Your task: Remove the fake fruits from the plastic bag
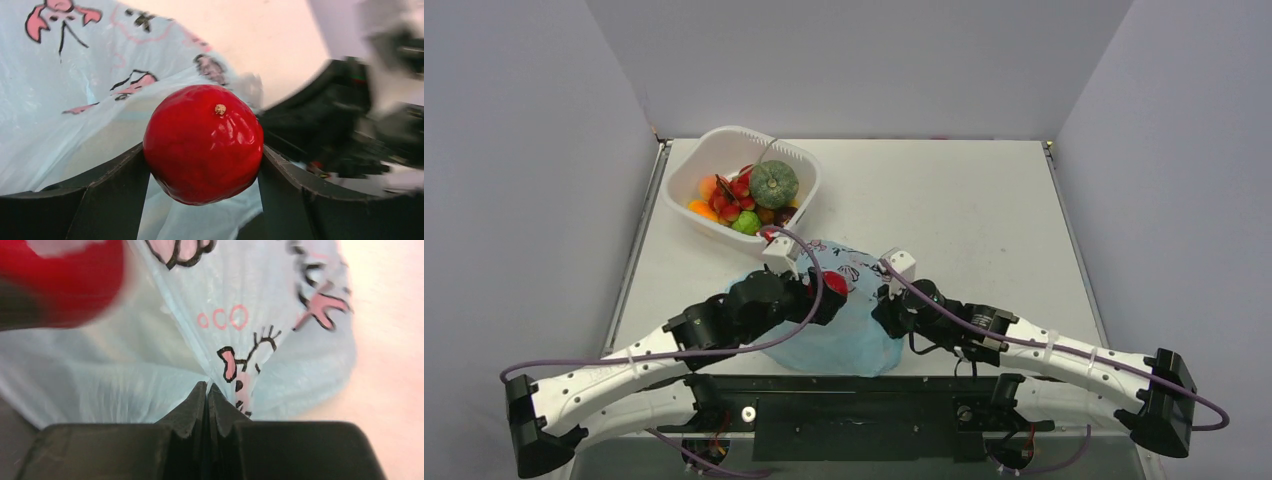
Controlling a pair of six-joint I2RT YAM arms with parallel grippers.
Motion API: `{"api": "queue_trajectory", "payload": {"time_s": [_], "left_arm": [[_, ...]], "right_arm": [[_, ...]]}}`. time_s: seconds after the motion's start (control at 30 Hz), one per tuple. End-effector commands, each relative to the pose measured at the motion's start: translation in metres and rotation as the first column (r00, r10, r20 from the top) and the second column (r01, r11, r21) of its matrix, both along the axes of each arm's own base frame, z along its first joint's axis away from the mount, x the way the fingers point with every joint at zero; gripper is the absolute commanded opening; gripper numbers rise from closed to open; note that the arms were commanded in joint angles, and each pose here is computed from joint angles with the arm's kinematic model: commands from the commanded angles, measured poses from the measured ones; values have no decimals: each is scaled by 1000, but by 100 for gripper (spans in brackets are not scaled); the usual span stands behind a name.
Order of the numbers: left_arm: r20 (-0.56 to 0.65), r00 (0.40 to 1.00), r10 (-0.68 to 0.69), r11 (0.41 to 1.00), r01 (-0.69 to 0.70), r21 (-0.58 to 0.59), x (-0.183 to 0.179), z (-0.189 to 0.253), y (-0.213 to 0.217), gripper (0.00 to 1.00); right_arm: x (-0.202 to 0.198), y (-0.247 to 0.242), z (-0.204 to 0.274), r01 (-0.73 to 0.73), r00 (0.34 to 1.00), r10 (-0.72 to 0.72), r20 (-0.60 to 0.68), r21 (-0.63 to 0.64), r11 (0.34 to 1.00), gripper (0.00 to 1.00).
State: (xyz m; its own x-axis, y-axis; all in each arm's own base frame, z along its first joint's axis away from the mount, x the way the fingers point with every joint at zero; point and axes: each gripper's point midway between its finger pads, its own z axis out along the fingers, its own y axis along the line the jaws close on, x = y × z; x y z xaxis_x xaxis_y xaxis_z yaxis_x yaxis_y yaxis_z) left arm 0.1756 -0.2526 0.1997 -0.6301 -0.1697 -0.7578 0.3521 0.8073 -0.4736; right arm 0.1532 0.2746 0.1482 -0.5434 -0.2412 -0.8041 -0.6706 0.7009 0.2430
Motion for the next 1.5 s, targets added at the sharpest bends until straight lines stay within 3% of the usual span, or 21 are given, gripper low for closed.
{"api": "queue_trajectory", "payload": {"time_s": [0.0,0.07,0.17,0.33,0.53,0.7,0.8,0.87,0.9,1.0,1.2,1.33,1.47], "left_arm": [[151,978,-147,950,182,-253,-12,89,-17,7],[200,970,-138,935,194,-296,-10,113,-9,6],[238,967,-94,952,157,-261,-2,131,9,6],[322,940,109,993,-88,-80,37,157,65,5],[414,876,248,940,-322,117,103,176,113,5],[377,853,360,835,-475,278,175,151,163,5],[374,814,444,638,-581,506,214,110,202,2],[372,801,468,559,-595,577,228,87,214,0],[355,798,487,554,-597,580,234,71,218,0],[237,853,464,681,-515,520,246,39,212,0],[109,892,440,764,-435,476,251,9,203,6],[52,904,424,781,-394,485,252,-5,197,24],[35,913,407,794,-372,481,253,-10,193,48]], "right_arm": [[42,-56,-14,274,961,-263,85,-161,948,0],[50,-69,-17,334,942,-323,87,-180,925,0],[55,-83,-21,394,919,-386,79,-183,901,0],[61,-104,-19,467,884,-462,69,-150,871,0],[62,-109,-16,470,882,-466,63,-126,873,0],[61,-106,-19,459,888,-455,58,-112,881,0],[61,-105,-23,455,891,-451,55,-114,883,0],[61,-103,-25,450,893,-447,53,-119,885,0],[61,-103,-27,446,895,-443,50,-125,886,0],[61,-101,-30,438,899,-436,45,-134,889,0],[62,-98,-36,425,904,-426,35,-171,889,0],[62,-98,-36,424,905,-425,32,-171,890,0],[61,-98,-34,424,905,-425,34,-160,891,0]]}}
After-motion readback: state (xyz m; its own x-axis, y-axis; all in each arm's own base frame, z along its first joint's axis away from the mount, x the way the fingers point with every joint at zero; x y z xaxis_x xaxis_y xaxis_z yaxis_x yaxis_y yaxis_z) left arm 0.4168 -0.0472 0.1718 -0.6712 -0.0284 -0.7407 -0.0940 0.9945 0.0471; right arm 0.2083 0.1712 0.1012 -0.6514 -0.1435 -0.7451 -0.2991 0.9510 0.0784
